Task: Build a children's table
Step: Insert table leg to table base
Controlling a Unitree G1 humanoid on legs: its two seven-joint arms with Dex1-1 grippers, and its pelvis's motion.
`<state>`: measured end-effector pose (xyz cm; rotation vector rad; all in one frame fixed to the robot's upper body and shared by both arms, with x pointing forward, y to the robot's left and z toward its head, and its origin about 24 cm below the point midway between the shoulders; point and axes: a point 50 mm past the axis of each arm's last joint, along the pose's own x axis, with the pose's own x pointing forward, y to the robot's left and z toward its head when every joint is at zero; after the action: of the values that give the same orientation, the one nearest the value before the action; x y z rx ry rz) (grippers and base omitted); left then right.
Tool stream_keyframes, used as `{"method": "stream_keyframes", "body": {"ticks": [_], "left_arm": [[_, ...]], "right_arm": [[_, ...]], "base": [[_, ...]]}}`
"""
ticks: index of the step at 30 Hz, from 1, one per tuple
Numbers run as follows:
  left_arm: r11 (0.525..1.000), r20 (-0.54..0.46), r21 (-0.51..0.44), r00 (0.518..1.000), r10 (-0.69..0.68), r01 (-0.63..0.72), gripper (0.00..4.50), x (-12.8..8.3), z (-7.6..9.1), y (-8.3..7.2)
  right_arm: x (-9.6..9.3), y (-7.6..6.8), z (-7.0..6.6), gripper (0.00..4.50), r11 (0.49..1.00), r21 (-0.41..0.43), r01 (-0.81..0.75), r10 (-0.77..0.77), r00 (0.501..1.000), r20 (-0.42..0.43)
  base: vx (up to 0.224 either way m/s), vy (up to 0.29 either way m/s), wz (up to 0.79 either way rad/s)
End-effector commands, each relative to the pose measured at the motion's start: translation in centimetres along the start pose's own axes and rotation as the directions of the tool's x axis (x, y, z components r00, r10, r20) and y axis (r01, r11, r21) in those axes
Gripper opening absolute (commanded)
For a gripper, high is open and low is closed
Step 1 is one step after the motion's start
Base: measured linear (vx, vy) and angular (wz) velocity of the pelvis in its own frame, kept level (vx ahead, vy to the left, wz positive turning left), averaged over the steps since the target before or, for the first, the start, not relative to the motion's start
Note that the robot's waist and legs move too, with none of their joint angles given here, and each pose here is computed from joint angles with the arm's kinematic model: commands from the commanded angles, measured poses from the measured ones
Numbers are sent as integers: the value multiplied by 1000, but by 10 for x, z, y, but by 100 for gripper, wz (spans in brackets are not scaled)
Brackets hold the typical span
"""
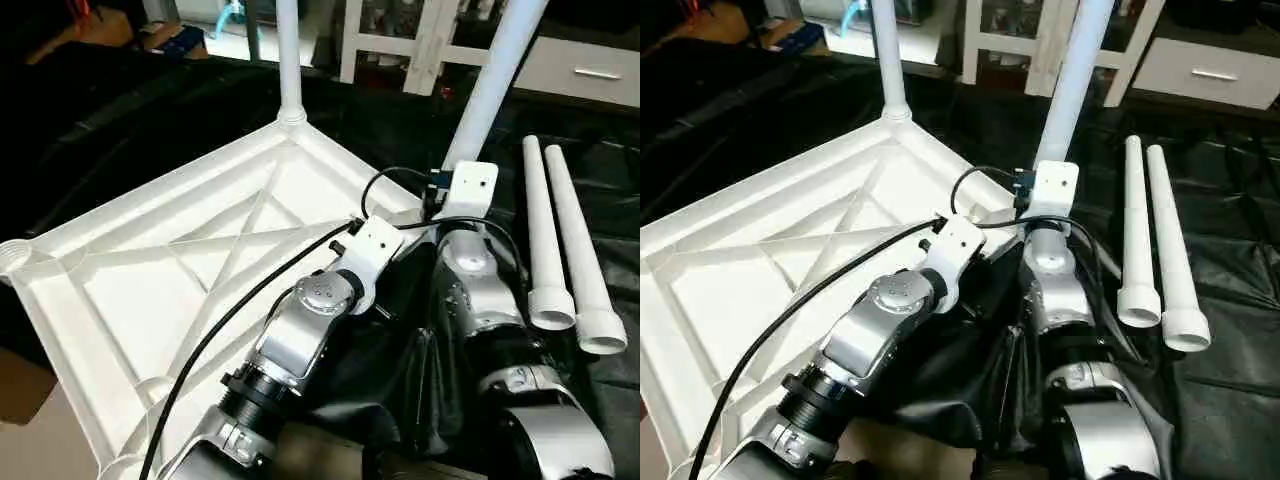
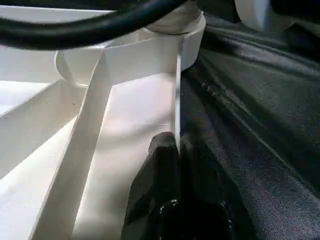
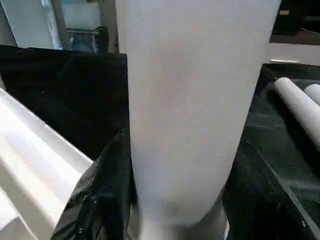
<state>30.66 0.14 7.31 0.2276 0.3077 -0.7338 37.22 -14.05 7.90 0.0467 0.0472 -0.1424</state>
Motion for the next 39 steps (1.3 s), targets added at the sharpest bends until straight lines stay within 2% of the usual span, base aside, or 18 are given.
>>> {"method": "stream_keyframes", "body": {"ticks": [1,4,9,13,18,23,28,34,39], "left_arm": [[1000,23,-10,999,28,-28,0,-3,3,9],[998,17,-14,998,55,-55,0,-5,0,16],[996,23,-25,996,87,-86,0,-11,-3,27],[996,40,-20,995,91,-91,0,-12,-2,30],[997,81,-1,994,74,-74,0,-15,0,35],[999,84,22,996,44,-45,0,-19,-1,37],[999,76,33,997,18,-21,0,-22,-4,41],[999,75,38,997,-3,0,0,-22,-4,41],[997,75,61,996,-55,50,0,-23,-4,37]], "right_arm": [[-18,-6,-65,194,1000,12,13,-10,960,-281],[-15,-2,-60,194,999,-3,-49,47,970,-240],[-11,-6,-50,194,993,-56,-106,96,982,-165],[-11,-8,-47,194,992,-52,-117,109,985,-133],[-12,-15,-43,194,990,14,-138,139,988,-63],[-15,-19,-42,194,983,42,-180,181,983,-35],[-15,-25,-44,194,975,31,-222,223,974,-46],[-14,-23,-39,194,966,11,-260,260,965,-39],[-12,-21,-40,194,953,4,-303,303,951,-67]], "base": [[0,0,0],[0,0,0],[0,0,0],[0,0,0],[0,0,0],[0,0,0],[0,0,0],[0,0,0],[0,0,0]]}}
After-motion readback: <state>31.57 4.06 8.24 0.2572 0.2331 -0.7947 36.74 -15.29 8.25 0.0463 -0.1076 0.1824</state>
